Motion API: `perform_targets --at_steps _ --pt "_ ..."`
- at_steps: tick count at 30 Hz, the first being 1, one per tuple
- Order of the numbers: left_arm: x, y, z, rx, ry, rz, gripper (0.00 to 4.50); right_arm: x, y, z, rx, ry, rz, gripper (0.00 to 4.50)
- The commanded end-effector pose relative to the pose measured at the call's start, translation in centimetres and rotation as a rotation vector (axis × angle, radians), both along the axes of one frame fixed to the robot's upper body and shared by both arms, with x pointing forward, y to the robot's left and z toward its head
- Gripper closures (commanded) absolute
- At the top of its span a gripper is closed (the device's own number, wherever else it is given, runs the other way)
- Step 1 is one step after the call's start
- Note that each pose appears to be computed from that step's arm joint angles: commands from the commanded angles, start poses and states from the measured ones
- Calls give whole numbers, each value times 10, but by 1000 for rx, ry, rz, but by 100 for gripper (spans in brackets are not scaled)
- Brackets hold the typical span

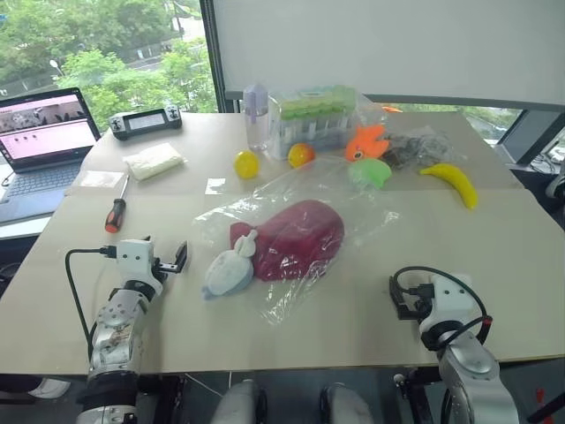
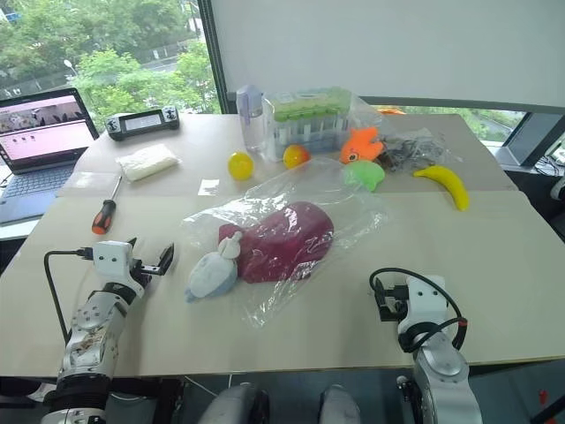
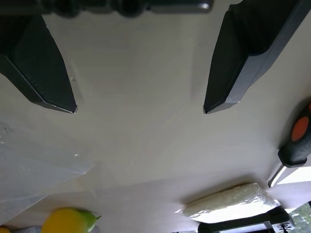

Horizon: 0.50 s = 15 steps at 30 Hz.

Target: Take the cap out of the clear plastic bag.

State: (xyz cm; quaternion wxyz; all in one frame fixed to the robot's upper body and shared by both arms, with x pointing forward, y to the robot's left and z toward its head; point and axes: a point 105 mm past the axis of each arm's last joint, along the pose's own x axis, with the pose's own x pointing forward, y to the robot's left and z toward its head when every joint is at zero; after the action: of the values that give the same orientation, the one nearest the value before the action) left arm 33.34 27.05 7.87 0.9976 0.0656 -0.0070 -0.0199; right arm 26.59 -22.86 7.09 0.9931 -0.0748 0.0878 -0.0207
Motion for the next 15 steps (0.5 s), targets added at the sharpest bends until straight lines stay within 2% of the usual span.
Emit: perform_targets --at_steps 1,6,8,9,10,12,13,15 --pt "11 3 17 -37 -39 -19 2 0 -9 19 -40 -59 -1 0" --pt "24 -16 38 -57 -73 -177 2 6 -24 34 -64 -82 71 0" --pt "38 -11 49 -244 -21 -192 2 11 -30 44 -26 -100 94 0" --pt "42 -11 58 -267 -27 -213 2 12 -30 48 -15 -104 116 0" --pt "47 -16 80 -287 -65 -260 2 13 -27 52 10 -100 170 0" --pt "52 -38 113 -185 -71 -432 2 8 0 57 46 -46 382 0" --pt "49 -49 119 -152 -37 -519 2 2 13 57 47 -6 479 0" --pt "39 -66 115 -65 55 -668 2 -7 28 54 25 56 591 0"
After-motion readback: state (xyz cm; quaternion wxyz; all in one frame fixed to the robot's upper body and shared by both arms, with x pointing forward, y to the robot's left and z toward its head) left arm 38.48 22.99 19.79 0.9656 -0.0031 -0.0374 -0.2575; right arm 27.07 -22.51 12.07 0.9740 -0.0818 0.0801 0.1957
